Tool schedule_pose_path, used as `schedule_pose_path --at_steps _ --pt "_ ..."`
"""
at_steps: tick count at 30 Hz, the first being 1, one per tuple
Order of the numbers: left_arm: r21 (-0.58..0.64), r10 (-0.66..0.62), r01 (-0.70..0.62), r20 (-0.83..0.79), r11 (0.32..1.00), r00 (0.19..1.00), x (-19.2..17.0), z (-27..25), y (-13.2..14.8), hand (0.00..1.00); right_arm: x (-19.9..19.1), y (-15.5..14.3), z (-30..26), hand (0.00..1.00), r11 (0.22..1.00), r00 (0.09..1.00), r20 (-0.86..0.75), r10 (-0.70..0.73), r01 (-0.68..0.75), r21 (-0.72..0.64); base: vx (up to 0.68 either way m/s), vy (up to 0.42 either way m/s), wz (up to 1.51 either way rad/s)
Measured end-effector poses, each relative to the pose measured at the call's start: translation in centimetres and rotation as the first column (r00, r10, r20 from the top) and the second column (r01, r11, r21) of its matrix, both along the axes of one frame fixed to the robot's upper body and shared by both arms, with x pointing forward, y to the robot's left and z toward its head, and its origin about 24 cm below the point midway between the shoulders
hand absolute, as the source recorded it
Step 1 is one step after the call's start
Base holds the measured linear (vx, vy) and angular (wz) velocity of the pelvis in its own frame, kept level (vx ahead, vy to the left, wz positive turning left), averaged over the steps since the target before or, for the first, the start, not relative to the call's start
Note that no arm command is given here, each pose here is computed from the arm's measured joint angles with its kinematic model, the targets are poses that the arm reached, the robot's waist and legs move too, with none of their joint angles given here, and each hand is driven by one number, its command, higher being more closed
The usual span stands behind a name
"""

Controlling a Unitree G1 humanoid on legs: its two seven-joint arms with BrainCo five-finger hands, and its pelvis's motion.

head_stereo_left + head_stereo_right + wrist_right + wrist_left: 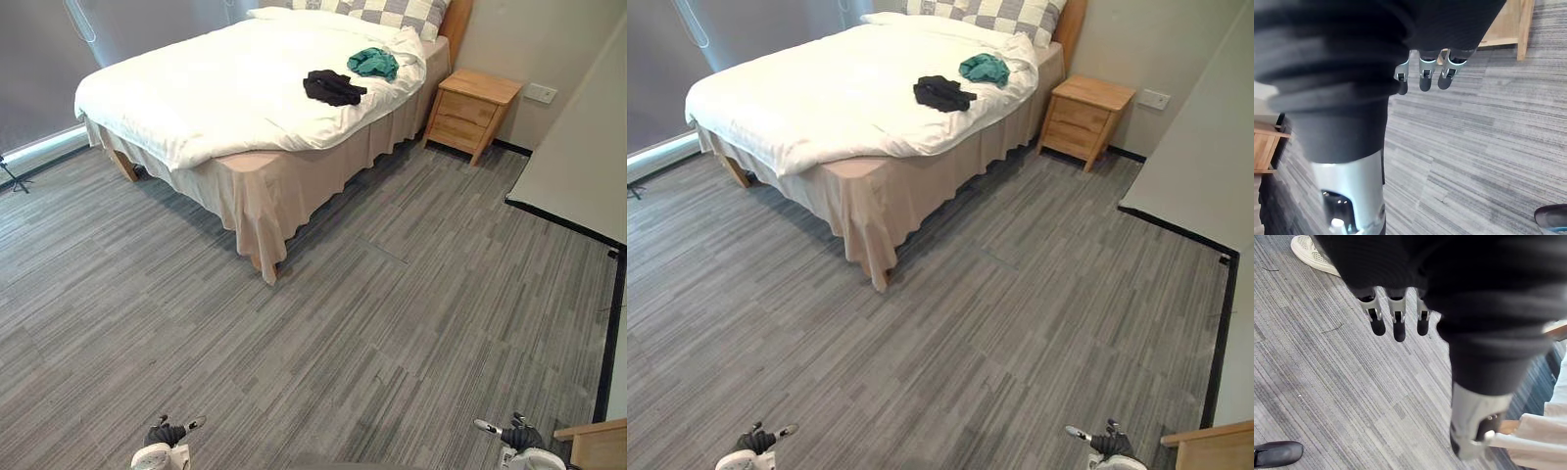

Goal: Tidy the bed and pick cloth on bed and put in laundry

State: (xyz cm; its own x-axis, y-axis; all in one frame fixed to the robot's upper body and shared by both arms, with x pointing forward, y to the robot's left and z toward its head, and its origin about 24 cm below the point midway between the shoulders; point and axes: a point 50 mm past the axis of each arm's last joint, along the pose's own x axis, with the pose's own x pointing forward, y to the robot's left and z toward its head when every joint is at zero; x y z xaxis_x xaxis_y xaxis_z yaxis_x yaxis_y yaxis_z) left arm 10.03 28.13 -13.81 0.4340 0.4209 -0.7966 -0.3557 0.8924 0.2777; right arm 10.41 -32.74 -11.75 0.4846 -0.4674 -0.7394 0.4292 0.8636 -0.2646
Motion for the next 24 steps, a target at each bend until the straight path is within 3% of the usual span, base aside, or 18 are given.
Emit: schedule_pose_path --at_steps 3,7,11,19,24 --pt "-0.004 -0.067 0.068 0.025 0.998 0.997 1.8 0.2 -0.8 0.00 0.7 0.8 -0.2 0.00 0.999 0.999 0.008 0.036 -0.036 0.015 -0.10 0.011 -0.10" --pt "0.007 -0.079 0.079 -0.001 0.997 0.997 1.2 0.1 -0.5 0.00 0.4 3.1 -1.4 0.00 0.996 0.999 -0.005 0.040 -0.039 0.079 -0.05 0.005 -0.18" --pt "0.023 -0.087 0.087 -0.005 0.996 0.996 1.5 0.4 0.2 0.00 -0.4 3.5 -1.7 0.00 0.995 0.999 -0.025 0.041 -0.039 0.093 0.20 -0.128 0.14" --pt "0.026 -0.038 0.036 0.070 0.999 0.997 2.1 0.9 0.6 0.00 -2.6 3.8 -2.3 0.00 0.995 0.997 -0.073 0.004 0.004 0.101 0.46 -0.339 0.12" --pt "-0.036 -0.023 0.026 0.092 0.999 0.996 1.2 0.0 -1.8 0.00 -1.5 3.5 -1.9 0.00 0.993 0.991 -0.074 0.110 -0.105 0.061 0.58 -0.232 0.05"
